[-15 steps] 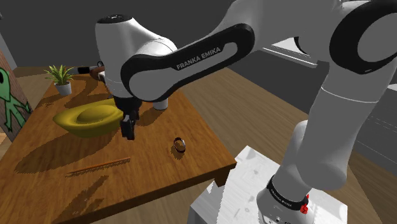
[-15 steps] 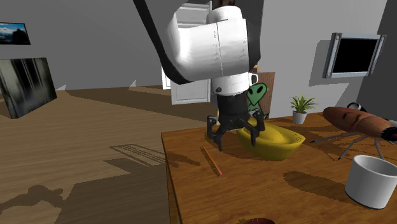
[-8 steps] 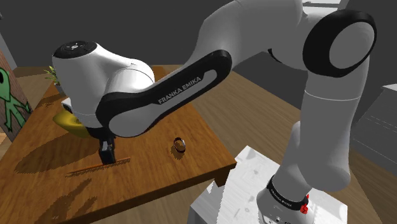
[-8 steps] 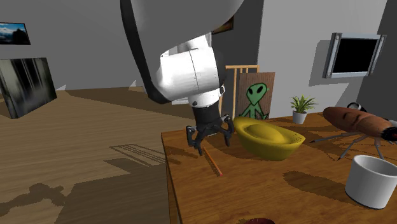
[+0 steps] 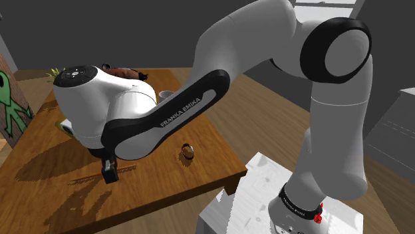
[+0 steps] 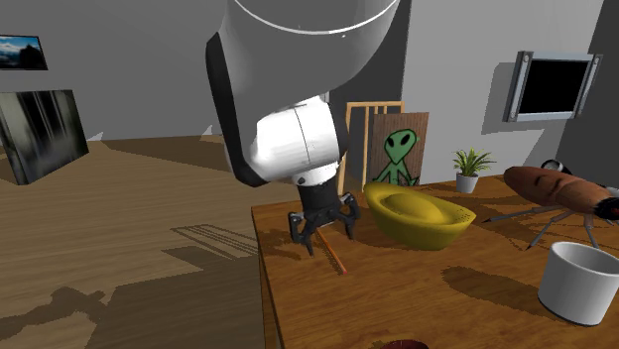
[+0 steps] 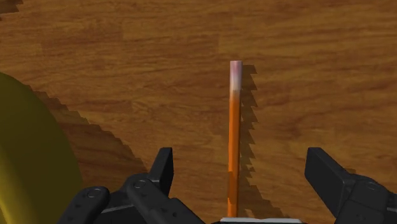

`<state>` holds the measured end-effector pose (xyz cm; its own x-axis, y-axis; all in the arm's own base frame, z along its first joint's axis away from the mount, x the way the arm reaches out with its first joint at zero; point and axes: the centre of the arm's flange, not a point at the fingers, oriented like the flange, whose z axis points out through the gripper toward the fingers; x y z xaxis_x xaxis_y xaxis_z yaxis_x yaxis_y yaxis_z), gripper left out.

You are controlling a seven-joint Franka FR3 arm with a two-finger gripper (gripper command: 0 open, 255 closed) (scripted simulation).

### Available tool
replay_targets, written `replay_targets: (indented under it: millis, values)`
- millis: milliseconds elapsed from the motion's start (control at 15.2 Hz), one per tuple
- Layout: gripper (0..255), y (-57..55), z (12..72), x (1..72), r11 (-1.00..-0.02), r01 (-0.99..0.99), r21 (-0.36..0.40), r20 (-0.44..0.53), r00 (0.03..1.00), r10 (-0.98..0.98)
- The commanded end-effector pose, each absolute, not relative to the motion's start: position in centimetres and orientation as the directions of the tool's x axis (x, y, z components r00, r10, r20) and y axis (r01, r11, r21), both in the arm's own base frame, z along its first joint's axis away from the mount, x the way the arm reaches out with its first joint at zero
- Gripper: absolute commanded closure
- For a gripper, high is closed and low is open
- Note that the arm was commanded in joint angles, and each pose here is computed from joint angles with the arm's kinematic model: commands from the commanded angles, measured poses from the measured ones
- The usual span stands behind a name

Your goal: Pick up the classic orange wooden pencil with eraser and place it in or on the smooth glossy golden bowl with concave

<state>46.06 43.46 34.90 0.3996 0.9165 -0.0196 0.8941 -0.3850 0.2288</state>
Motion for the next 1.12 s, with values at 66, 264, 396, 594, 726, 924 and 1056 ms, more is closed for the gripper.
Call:
replay_targets:
  millis: [66, 264, 396, 594, 726, 924, 1056]
  values:
    - [0, 43.44, 33.90, 46.31, -0.385, 0.894, 0.229, -0.019, 0.399, 0.917]
    - [0, 43.44, 33.90, 46.31, -0.385, 0.894, 0.229, -0.019, 0.399, 0.917]
    - [0, 43.44, 33.90, 46.31, -0.385, 0.894, 0.229, -0.019, 0.399, 0.917]
    - [255, 43.44, 33.91, 46.31, -0.385, 0.894, 0.229, -0.019, 0.399, 0.917]
    - [255, 43.44, 33.90, 46.31, -0.385, 0.894, 0.229, -0.019, 0.399, 0.917]
    - [255, 43.44, 33.91, 46.30, -0.385, 0.894, 0.229, -0.019, 0.399, 0.917]
    - [255, 43.45, 33.91, 46.31, -0.385, 0.894, 0.229, -0.019, 0.399, 0.917]
